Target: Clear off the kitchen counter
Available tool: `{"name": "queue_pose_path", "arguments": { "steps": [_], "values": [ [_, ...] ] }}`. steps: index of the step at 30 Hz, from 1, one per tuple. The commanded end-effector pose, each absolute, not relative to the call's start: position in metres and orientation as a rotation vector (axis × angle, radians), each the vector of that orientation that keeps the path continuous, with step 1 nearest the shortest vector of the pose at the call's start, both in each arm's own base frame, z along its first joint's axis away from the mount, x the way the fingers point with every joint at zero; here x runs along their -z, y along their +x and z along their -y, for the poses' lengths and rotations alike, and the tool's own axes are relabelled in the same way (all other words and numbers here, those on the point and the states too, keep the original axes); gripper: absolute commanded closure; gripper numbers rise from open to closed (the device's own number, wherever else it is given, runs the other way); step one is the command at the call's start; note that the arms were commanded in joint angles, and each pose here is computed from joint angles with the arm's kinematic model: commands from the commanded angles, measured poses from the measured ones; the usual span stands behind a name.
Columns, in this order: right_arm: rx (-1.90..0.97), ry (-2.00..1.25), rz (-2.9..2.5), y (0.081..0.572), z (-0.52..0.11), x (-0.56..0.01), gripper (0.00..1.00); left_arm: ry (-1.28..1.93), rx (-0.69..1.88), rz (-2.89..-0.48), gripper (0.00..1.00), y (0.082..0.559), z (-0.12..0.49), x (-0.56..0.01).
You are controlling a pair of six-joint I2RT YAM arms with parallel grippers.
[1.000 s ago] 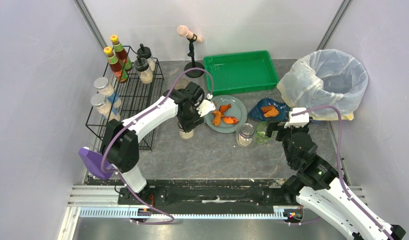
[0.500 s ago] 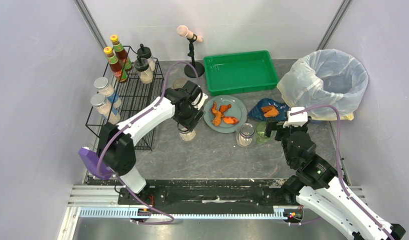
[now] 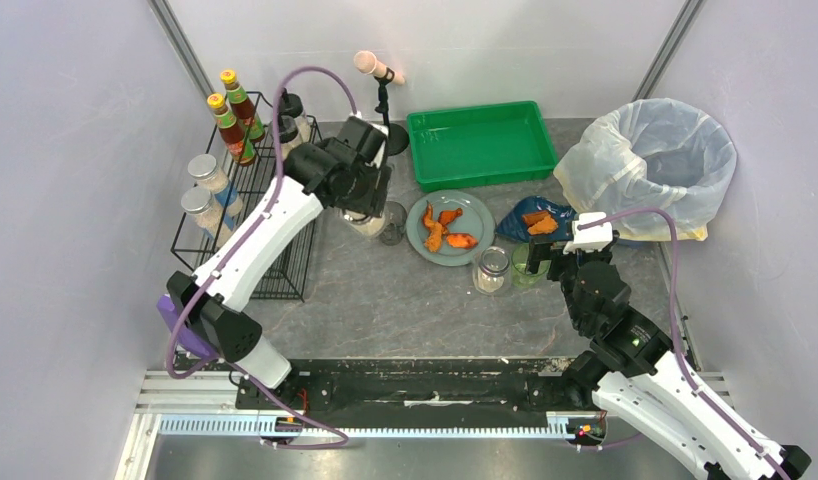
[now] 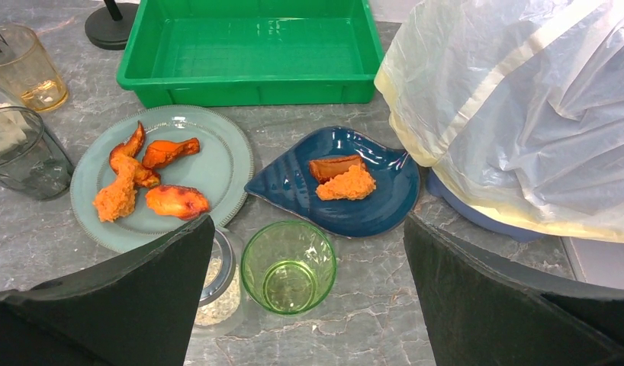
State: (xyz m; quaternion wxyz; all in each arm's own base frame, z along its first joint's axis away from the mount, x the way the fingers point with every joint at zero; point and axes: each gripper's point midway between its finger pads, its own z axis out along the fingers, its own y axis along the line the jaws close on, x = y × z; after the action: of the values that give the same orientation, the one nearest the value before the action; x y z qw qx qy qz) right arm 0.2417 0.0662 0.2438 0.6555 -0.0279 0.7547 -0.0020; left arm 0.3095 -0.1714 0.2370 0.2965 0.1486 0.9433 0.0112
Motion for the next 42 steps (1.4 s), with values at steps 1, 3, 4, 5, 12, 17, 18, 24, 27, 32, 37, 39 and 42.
{"name": "queue_pose_path", "arguments": {
  "steps": [1,3,4,5,12,17,18,24,27,32,37,39,42],
  "values": [
    [-0.036,-0.029,-1.653,0.243,-0.067,-0.266,0.02,0.222,-0.060,-2.455,0.98,0.315,0.150,-0.286],
    [-0.036,-0.025,-1.651,0.243,-0.067,-0.267,0.02,0.185,-0.086,-2.439,0.98,0.321,0.138,-0.297],
    [-0.037,-0.024,-1.650,0.243,-0.067,-0.267,0.02,0.158,-0.091,-2.426,0.98,0.325,0.131,-0.304],
    [-0.038,-0.022,-1.648,0.242,-0.067,-0.268,0.02,0.133,-0.108,-2.419,0.98,0.329,0.123,-0.308],
    [-0.021,-0.021,-1.646,0.242,-0.064,-0.271,0.02,-0.075,-0.204,-2.318,0.98,0.355,0.060,-0.341],
    [-0.013,-0.028,-1.650,0.244,-0.064,-0.272,0.02,-0.151,-0.236,-2.307,0.98,0.377,0.031,-0.337],
    [-0.010,-0.026,-1.651,0.244,-0.064,-0.272,0.02,-0.165,-0.245,-2.311,0.98,0.382,0.025,-0.335],
    [0.005,-0.027,-1.655,0.245,-0.063,-0.272,0.02,-0.217,-0.270,-2.345,0.98,0.409,-0.003,-0.316],
    [0.012,-0.029,-1.659,0.245,-0.063,-0.272,0.02,-0.229,-0.276,-2.373,0.98,0.421,-0.013,-0.304],
    [0.027,-0.031,-1.669,0.247,-0.063,-0.270,0.02,-0.230,-0.273,-2.421,0.93,0.432,-0.019,-0.286],
    [0.041,-0.037,-1.681,0.250,-0.064,-0.267,0.02,-0.247,-0.252,-2.451,0.82,0.444,-0.023,-0.270],
    [0.042,-0.039,-1.684,0.250,-0.065,-0.267,0.02,-0.241,-0.257,-2.452,0.76,0.450,-0.024,-0.267],
    [0.043,-0.036,-1.685,0.251,-0.065,-0.266,0.02,-0.214,-0.233,-2.456,0.71,0.458,-0.022,-0.263]
  ]
}}
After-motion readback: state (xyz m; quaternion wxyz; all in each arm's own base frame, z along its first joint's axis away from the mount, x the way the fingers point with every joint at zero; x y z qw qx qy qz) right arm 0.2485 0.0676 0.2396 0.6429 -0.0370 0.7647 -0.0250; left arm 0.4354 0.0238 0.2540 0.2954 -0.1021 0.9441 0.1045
